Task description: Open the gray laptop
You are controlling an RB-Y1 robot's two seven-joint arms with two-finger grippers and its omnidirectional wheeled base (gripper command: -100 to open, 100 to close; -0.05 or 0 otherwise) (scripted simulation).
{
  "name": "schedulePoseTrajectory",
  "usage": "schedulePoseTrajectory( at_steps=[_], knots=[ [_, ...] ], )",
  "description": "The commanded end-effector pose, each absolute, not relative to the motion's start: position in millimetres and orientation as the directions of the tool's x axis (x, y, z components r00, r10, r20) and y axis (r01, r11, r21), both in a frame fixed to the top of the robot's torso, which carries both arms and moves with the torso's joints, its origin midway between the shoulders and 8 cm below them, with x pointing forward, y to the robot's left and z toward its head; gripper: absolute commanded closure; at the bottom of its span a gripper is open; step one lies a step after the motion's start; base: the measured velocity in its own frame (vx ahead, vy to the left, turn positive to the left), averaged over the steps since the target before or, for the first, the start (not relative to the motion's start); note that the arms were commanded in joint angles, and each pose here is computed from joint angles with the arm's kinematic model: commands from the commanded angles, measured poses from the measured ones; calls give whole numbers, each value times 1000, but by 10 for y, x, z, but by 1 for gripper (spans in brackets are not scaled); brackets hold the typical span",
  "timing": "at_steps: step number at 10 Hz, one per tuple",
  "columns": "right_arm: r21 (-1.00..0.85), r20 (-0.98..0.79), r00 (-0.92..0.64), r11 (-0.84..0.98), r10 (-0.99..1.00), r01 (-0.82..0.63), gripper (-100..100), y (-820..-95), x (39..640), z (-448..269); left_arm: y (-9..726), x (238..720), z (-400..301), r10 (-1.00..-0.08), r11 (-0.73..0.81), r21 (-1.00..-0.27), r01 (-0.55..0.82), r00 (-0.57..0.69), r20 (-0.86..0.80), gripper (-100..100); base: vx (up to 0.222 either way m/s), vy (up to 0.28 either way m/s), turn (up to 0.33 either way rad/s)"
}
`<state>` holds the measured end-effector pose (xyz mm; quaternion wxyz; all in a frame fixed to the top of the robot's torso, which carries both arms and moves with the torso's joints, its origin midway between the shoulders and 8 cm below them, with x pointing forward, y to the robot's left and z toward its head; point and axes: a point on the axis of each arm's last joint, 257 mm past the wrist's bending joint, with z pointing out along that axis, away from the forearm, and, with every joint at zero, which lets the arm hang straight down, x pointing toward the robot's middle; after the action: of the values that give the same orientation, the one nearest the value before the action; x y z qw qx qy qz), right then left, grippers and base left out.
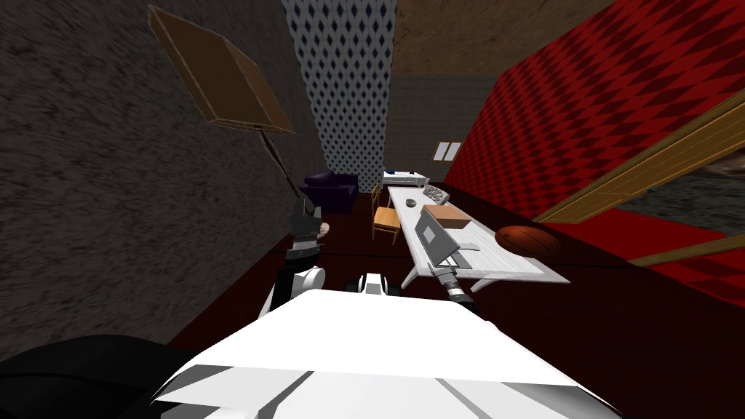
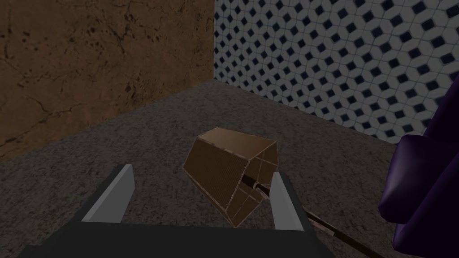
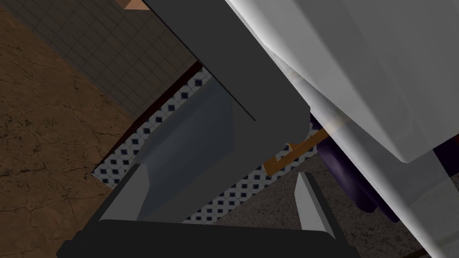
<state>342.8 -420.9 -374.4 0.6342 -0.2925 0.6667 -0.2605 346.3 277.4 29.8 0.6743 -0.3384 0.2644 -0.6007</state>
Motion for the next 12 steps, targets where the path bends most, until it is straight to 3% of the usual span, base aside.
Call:
schedulePoseTrajectory(
  at_steps=[1, 12],
  knots=[
    [-718, -693, -24, 693, -720, -60, 100, -4209, 3428, -3744, 2774, 3463, 298, -989, 49, -774, 631, 139, 50, 0, 0, 0, 0],
    [-586, -809, 30, 800, -587, -132, 100, -3301, 3796, -3808, 2774, 3463, 299, -989, 49, -774, 631, 139, 50, 0, -14, -57, -62]
  ],
)
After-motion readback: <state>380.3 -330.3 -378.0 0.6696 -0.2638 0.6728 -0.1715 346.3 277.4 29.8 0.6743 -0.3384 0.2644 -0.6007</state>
